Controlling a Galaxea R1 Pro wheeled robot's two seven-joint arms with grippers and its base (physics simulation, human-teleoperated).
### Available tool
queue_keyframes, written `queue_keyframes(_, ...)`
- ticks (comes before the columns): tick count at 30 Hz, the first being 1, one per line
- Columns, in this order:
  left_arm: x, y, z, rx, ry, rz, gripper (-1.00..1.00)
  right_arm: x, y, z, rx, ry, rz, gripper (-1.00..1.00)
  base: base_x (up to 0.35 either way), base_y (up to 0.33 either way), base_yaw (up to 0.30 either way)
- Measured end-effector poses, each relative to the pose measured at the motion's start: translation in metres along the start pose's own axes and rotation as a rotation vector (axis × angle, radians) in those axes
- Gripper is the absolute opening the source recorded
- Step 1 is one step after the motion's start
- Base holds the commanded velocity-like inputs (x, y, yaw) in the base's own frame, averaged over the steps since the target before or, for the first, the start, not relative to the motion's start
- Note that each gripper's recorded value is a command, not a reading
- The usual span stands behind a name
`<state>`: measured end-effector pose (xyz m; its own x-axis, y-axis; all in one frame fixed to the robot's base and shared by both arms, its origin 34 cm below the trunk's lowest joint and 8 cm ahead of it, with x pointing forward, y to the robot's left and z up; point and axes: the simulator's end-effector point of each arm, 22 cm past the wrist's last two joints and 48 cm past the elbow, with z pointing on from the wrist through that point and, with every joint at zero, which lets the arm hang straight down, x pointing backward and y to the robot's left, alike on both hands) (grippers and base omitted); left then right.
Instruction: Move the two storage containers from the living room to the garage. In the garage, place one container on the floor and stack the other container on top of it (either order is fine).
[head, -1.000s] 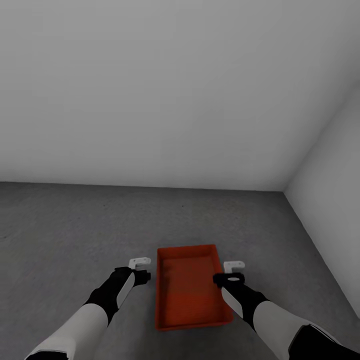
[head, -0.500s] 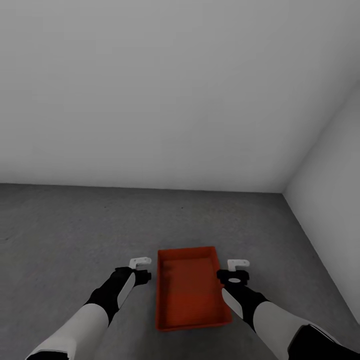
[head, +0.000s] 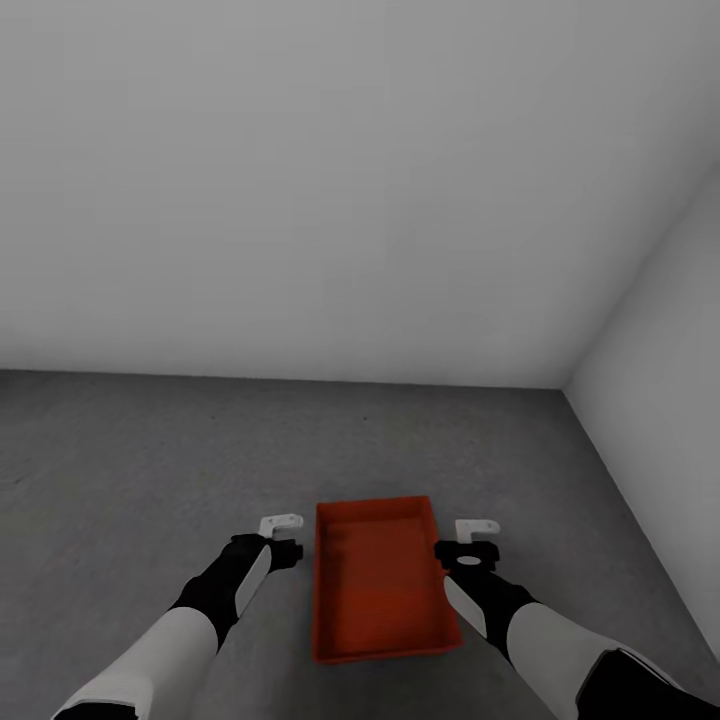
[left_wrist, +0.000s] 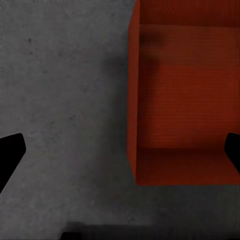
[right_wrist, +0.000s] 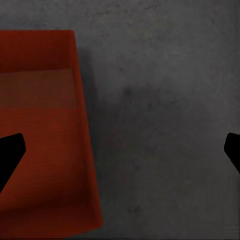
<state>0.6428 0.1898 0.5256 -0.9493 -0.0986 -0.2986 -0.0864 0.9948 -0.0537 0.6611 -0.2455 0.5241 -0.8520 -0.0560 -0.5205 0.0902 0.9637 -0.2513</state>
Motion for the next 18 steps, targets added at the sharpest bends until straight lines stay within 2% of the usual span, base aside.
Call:
queue_keyframes(9, -0.005, 0.0, -0.014, -0.001, -0.001, 0.0, 1.0, -0.005, -0.003, -0.01, -0.028, 0.012, -0.023, 1.0, 0.0, 0.0, 0.0)
queue_keyframes(15, -0.008, 0.0, -0.023, -0.002, -0.001, 0.0, 1.0, -0.012, -0.017, -0.01, -0.073, -0.007, -0.101, 1.0, 0.0, 0.0, 0.0)
queue_keyframes(18, -0.009, -0.001, -0.027, -0.001, -0.001, 0.001, 1.0, -0.013, -0.02, -0.013, -0.08, -0.004, -0.113, 1.0, 0.0, 0.0, -0.01)
